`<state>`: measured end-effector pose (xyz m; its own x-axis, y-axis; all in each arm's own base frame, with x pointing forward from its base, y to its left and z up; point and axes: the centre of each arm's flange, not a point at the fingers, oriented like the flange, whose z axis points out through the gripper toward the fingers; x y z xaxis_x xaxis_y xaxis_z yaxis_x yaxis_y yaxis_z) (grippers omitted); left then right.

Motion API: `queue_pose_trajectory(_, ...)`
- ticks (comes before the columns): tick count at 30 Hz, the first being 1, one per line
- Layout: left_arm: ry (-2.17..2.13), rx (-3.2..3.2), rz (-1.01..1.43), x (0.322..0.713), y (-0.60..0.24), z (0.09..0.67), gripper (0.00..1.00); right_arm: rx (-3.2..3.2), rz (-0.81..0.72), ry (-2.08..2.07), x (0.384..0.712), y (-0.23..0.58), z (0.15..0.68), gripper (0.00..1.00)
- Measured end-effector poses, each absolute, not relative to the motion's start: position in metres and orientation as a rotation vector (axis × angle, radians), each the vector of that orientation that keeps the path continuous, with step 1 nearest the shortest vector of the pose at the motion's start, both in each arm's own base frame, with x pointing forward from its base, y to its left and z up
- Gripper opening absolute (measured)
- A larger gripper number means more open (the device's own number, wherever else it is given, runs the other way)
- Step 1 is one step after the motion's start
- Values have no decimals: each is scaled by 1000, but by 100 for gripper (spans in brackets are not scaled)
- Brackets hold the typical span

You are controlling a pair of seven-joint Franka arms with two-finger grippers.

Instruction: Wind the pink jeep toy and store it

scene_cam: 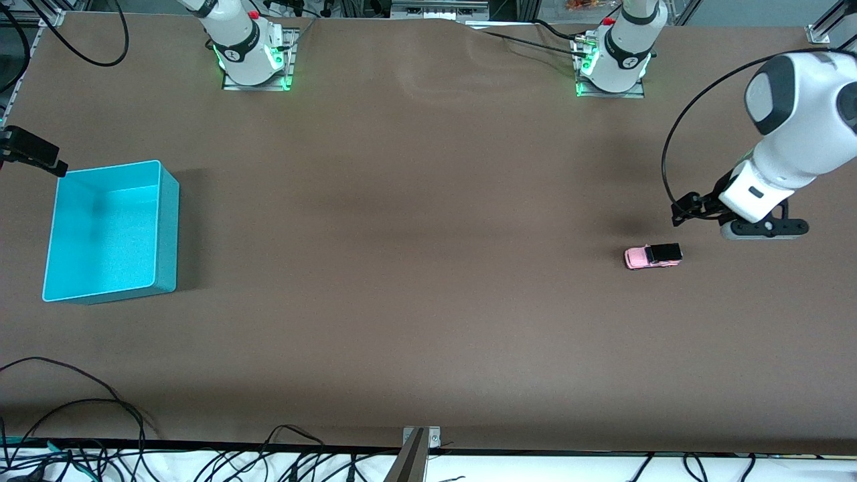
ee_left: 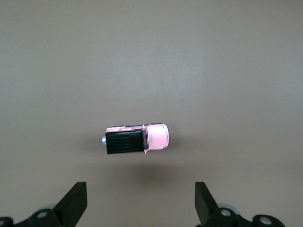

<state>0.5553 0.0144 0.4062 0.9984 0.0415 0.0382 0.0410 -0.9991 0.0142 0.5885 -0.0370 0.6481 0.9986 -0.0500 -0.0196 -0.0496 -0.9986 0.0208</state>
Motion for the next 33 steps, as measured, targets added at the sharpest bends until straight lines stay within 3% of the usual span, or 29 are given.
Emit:
queue_pose_trajectory(12,5,3159,-14,557,16,320,100,3146,-28,-75,588,-35,649,100)
queue_pose_trajectory(33,-1236,2986,-72,565,17,254,100,3145,-37,-95,587,-42,649,100)
